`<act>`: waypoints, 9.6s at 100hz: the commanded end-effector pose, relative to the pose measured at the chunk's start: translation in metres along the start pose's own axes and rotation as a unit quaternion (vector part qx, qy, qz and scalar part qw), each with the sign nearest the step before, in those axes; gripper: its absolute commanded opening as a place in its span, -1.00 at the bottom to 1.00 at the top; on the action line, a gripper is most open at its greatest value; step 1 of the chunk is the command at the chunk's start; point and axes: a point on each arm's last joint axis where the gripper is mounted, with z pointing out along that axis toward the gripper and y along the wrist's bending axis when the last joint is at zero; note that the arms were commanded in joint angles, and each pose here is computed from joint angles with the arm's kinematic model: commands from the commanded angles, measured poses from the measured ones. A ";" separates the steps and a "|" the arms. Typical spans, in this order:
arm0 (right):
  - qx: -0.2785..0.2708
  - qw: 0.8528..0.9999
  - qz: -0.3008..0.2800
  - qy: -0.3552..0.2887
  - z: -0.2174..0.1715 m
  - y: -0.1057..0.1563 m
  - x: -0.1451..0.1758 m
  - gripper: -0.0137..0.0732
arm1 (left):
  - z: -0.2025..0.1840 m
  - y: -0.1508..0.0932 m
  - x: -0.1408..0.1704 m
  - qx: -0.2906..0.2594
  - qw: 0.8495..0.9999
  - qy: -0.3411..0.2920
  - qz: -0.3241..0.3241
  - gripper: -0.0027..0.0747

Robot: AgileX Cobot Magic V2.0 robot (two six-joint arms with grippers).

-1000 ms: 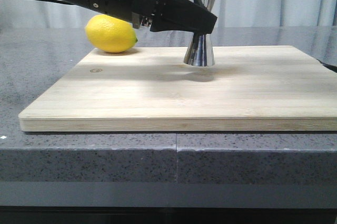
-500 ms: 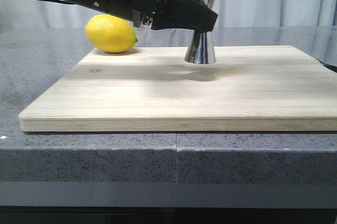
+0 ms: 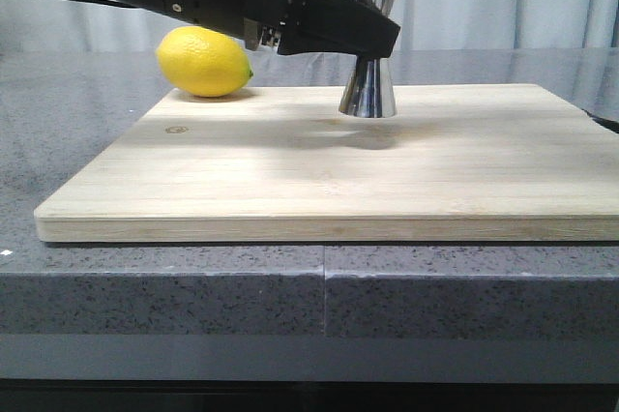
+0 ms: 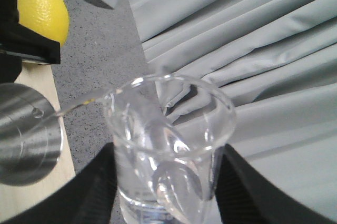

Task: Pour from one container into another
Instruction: 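Tilt the beaker with the right gripper, pouring liquid into the jigger, then tilt the beaker upright and lower it toward the board, then set the beaker down on the board with the right gripper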

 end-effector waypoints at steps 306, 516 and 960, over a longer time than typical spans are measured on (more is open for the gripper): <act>0.018 0.983 -0.181 -0.013 -0.009 -0.016 -0.008 -0.22 | -0.011 -0.011 -0.039 0.008 0.998 -0.063 0.028 -0.99; 0.148 0.901 0.405 0.056 -0.018 -0.035 0.056 -0.22 | -0.011 -0.014 -0.040 0.019 0.997 -0.067 0.029 -0.99; 0.122 0.877 0.464 -0.016 0.010 0.102 0.116 -0.03 | -0.012 -0.015 -0.040 0.029 0.997 -0.070 0.029 -0.99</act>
